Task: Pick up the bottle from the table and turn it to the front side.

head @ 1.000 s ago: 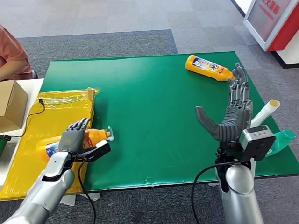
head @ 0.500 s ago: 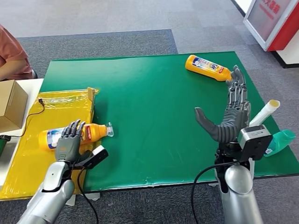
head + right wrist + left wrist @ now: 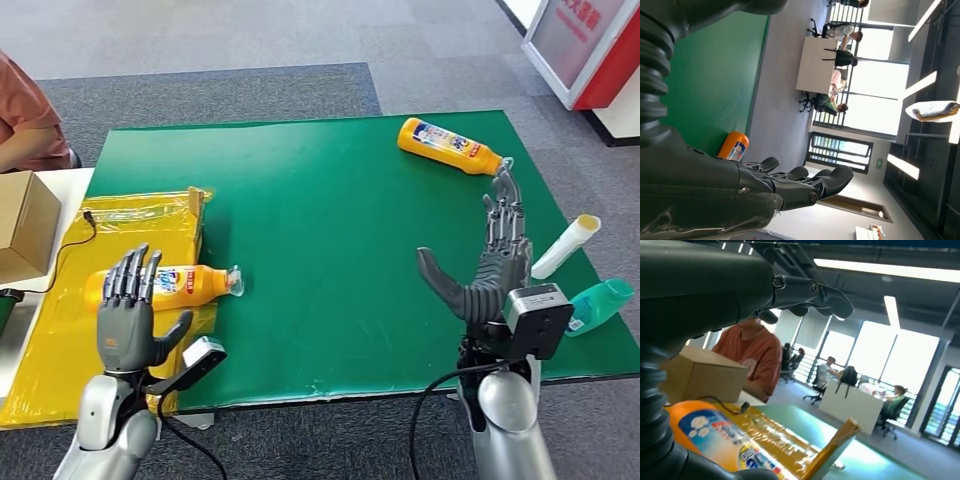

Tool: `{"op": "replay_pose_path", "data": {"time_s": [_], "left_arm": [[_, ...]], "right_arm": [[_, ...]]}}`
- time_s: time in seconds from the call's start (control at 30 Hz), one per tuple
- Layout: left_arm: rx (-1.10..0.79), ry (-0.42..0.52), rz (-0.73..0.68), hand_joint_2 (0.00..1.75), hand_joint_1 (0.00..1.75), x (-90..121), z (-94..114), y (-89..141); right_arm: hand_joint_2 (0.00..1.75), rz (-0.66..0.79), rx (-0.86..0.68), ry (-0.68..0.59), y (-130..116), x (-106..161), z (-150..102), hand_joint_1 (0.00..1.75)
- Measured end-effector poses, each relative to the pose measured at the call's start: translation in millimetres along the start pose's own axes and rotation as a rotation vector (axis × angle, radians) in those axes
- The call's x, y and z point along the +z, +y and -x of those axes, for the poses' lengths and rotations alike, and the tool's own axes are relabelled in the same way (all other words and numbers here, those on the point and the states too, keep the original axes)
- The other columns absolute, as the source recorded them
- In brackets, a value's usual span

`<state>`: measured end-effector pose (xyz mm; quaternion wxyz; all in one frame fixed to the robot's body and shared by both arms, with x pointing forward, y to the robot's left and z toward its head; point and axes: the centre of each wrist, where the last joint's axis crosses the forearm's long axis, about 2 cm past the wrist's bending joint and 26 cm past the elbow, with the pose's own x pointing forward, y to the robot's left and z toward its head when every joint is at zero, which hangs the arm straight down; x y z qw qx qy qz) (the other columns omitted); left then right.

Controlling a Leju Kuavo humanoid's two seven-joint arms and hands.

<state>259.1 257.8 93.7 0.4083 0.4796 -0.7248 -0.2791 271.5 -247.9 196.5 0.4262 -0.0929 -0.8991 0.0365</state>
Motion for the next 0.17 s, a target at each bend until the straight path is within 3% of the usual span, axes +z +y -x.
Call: {"op": "replay_pose_path", "data": {"time_s": [0.17], "left_arm": [[0.062, -0.029, -0.114, 1.75, 0.0, -4, -11, 21]], "right_arm": [[1.75, 0.002, 0.003, 0.019, 0, 6, 1, 0.0]]}}
